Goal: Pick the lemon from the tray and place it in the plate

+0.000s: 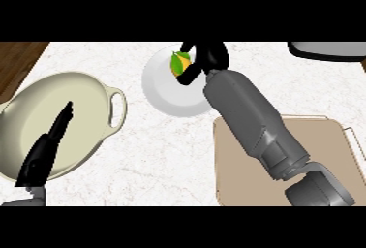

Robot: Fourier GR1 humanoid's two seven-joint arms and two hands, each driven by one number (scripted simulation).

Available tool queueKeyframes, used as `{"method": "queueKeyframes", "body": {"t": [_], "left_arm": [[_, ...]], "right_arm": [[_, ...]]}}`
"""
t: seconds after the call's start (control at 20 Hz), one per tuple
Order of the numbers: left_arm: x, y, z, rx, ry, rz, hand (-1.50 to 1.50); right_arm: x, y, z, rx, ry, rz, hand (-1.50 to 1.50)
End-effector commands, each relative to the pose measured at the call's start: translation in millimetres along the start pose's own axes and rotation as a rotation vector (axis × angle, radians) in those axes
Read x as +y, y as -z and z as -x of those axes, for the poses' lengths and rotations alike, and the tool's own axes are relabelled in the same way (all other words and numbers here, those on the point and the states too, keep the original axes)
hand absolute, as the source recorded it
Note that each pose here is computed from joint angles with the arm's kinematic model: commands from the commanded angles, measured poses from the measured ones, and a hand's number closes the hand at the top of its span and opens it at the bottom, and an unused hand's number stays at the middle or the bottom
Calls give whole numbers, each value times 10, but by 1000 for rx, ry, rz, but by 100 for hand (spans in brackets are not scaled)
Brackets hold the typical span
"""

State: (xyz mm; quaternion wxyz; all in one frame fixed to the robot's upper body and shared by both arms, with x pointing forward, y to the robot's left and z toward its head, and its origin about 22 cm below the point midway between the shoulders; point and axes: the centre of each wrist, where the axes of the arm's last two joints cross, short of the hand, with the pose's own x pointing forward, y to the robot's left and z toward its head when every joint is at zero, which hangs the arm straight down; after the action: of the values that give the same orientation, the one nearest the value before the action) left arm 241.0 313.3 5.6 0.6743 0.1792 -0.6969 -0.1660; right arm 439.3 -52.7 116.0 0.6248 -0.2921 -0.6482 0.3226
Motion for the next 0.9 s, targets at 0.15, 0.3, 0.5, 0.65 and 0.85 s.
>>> {"method": "queueKeyframes", "body": {"t": [0.15,0.3,0.5,0.65,0.85], "left_arm": [[-54,73,-11,-15,-6,10,0],[9,175,-90,-27,-11,-5,0],[-4,117,-54,-7,-12,-5,0],[-99,63,26,17,-3,-21,0],[229,-49,41,30,-8,-40,0]], "right_arm": [[86,25,157,130,63,17,-150],[130,-3,243,75,117,73,-150],[36,19,183,58,292,207,-150],[21,11,223,93,385,327,-150],[-47,34,504,131,454,371,-150]]}}
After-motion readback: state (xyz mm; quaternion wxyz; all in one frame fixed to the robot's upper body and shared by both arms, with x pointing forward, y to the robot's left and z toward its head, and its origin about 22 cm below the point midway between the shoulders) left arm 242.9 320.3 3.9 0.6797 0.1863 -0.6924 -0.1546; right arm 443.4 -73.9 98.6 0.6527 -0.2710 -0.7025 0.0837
